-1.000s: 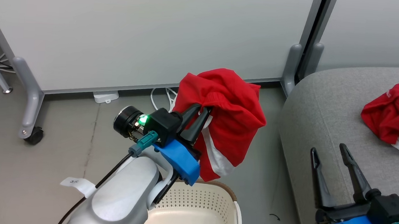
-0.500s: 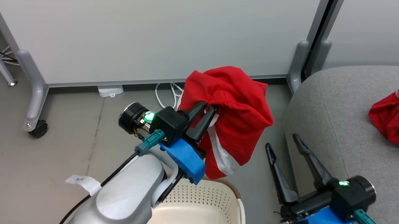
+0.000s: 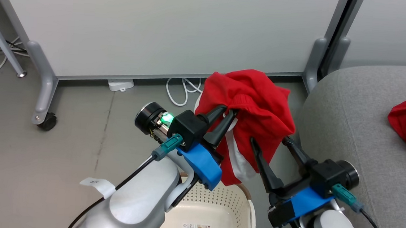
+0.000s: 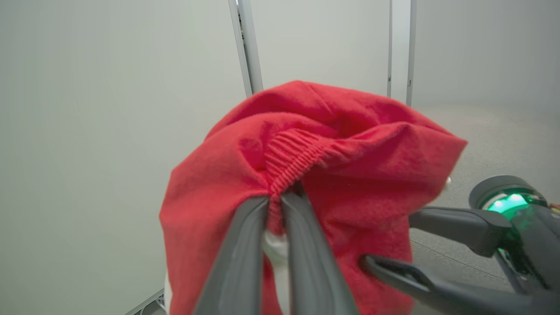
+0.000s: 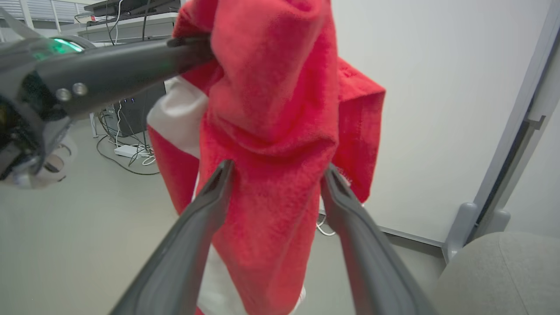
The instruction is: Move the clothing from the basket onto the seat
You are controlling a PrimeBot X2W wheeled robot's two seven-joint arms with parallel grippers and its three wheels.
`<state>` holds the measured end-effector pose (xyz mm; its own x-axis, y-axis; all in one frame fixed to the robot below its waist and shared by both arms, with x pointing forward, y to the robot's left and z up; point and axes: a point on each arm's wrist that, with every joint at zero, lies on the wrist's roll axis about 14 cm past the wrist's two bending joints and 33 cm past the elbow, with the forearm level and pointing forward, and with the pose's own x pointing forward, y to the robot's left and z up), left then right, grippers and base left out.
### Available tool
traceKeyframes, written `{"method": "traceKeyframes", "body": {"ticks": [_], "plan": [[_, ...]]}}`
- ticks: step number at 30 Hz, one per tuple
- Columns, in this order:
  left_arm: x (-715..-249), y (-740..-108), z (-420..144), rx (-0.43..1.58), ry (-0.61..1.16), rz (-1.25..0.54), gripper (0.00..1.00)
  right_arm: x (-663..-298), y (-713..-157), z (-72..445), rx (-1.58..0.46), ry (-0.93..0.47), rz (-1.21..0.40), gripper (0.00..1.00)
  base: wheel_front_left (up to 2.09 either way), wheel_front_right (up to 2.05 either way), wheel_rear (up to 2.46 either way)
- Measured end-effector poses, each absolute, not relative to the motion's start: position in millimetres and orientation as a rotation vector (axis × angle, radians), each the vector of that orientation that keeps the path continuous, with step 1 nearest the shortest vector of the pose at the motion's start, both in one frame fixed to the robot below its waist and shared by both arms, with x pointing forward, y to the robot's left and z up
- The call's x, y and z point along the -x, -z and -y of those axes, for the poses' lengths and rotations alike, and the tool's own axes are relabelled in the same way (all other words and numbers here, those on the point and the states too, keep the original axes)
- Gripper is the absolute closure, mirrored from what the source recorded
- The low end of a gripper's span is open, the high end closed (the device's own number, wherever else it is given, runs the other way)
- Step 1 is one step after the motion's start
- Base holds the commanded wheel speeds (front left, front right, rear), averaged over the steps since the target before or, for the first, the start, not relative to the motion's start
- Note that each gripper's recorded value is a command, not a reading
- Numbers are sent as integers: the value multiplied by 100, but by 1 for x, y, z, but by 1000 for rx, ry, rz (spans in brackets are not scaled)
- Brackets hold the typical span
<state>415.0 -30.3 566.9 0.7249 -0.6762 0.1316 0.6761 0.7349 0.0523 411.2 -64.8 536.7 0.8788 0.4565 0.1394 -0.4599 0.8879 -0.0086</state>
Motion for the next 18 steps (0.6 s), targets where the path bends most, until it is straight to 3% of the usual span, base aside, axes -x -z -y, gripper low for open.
{"method": "traceKeyframes", "body": {"ticks": [5,6,7,8,18], "plan": [[-416,-566,31,2,748,142,100,-418,-537,48,-42,-515,131,0,0,0,0],[-416,-566,31,2,748,143,100,-418,-538,45,-47,-522,131,11,0,0,0],[-416,-567,31,1,748,145,100,-419,-538,42,-56,-525,129,85,0,0,0],[-416,-567,31,0,747,145,100,-420,-539,41,-61,-527,129,100,0,0,0],[-415,-568,30,1,742,145,100,-419,-542,36,-68,-534,135,100,0,0,0]]}}
